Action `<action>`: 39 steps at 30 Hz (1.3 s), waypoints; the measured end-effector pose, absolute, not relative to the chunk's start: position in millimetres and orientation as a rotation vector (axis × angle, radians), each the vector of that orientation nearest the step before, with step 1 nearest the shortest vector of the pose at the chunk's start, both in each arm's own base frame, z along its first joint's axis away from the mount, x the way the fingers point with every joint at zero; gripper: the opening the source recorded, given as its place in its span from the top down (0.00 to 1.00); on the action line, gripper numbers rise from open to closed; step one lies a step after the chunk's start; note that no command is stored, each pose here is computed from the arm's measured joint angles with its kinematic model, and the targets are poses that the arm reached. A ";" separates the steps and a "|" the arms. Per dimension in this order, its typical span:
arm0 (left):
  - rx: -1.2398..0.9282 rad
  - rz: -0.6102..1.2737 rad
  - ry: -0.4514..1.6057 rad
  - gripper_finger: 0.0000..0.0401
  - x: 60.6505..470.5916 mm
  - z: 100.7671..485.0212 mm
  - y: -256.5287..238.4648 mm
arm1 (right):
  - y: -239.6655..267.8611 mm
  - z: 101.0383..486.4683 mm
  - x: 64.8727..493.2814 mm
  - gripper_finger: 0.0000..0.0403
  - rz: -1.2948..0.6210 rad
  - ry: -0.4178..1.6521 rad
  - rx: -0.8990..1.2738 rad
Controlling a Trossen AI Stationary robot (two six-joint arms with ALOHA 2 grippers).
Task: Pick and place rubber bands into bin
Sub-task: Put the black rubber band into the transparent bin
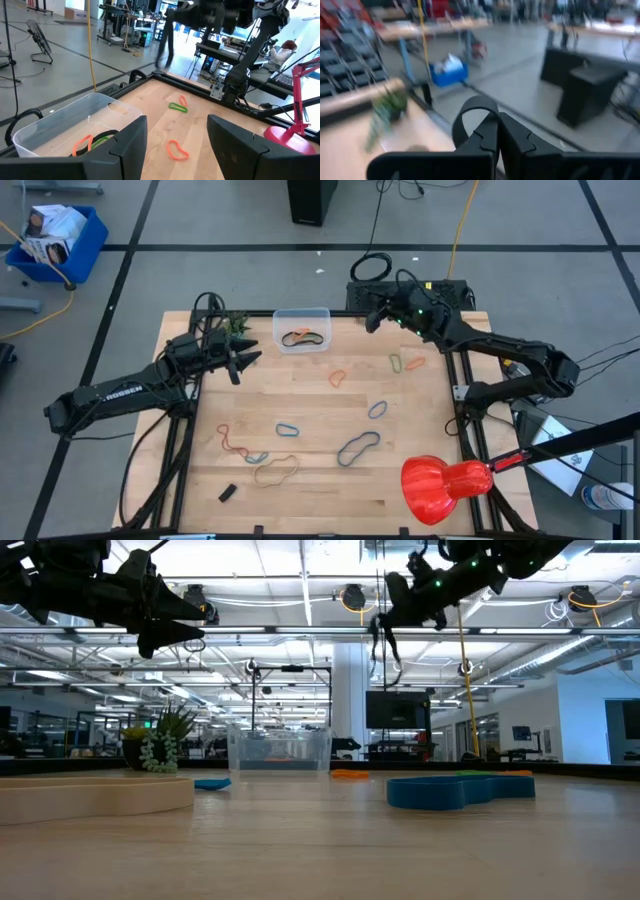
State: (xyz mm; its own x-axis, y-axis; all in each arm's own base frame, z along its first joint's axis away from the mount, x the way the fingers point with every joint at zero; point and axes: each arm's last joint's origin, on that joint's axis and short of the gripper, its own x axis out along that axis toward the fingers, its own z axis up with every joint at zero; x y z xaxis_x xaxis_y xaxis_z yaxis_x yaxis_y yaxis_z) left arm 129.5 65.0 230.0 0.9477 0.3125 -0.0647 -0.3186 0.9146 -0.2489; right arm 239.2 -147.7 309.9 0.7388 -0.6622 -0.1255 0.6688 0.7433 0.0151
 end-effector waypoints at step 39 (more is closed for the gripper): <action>-0.261 0.325 0.025 0.47 129.5 229.9 65.0 | -208.6 197.1 384.1 1.00 -0.504 0.379 0.046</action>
